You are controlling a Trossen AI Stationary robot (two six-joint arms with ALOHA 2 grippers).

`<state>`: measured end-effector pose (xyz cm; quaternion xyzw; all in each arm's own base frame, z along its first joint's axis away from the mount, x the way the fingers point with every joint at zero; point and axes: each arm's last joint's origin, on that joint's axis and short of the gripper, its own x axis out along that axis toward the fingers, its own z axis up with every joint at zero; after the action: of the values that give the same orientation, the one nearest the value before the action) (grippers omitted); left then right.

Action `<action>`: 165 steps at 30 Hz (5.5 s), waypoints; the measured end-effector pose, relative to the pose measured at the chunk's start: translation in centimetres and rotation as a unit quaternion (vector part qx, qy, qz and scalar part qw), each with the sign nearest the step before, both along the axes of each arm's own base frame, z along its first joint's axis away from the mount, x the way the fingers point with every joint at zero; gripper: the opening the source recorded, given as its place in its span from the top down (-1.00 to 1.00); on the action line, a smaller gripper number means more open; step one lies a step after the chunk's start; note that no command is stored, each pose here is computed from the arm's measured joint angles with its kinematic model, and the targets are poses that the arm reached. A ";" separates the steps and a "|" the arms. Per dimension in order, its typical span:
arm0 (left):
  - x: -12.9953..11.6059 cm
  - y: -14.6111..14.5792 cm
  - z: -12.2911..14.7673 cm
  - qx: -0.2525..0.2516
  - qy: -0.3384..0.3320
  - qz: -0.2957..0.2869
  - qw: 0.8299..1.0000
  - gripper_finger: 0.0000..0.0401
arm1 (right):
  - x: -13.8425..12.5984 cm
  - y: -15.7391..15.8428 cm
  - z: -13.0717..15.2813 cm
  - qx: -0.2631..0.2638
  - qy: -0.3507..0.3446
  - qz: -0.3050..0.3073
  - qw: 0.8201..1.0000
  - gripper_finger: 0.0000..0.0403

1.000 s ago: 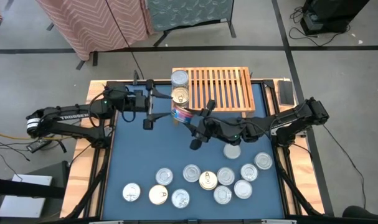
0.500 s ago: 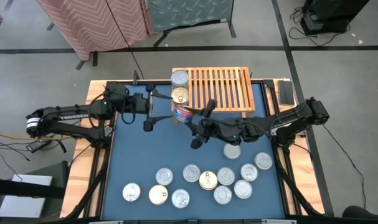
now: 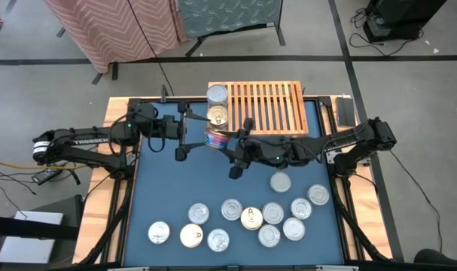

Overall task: Stack canned seafood by type on shelf
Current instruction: Stack the blue tuna can on top of the blue tuna can on the shelf

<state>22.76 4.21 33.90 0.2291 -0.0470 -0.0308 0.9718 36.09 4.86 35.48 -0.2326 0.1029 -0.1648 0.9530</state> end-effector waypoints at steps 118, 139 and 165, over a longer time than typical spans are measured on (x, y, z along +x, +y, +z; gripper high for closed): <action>4.9 0.9 -3.1 0.266 0.203 0.296 0.895 -0.32 | -1.8 2.2 -1.7 -0.007 0.041 -0.211 0.977 -0.73; 6.1 0.9 -2.1 0.238 0.218 0.279 0.905 -0.38 | -1.8 2.2 -1.7 -0.003 0.040 -0.208 0.977 -0.79; -6.8 -1.4 6.7 -0.263 0.306 0.153 0.902 -0.27 | -1.7 -1.0 -4.0 0.163 0.102 -0.157 0.969 -0.55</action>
<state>15.96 2.84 40.59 -0.0514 0.2818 0.0636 0.9560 34.42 3.91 31.51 -0.0710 0.2604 -0.2685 0.9247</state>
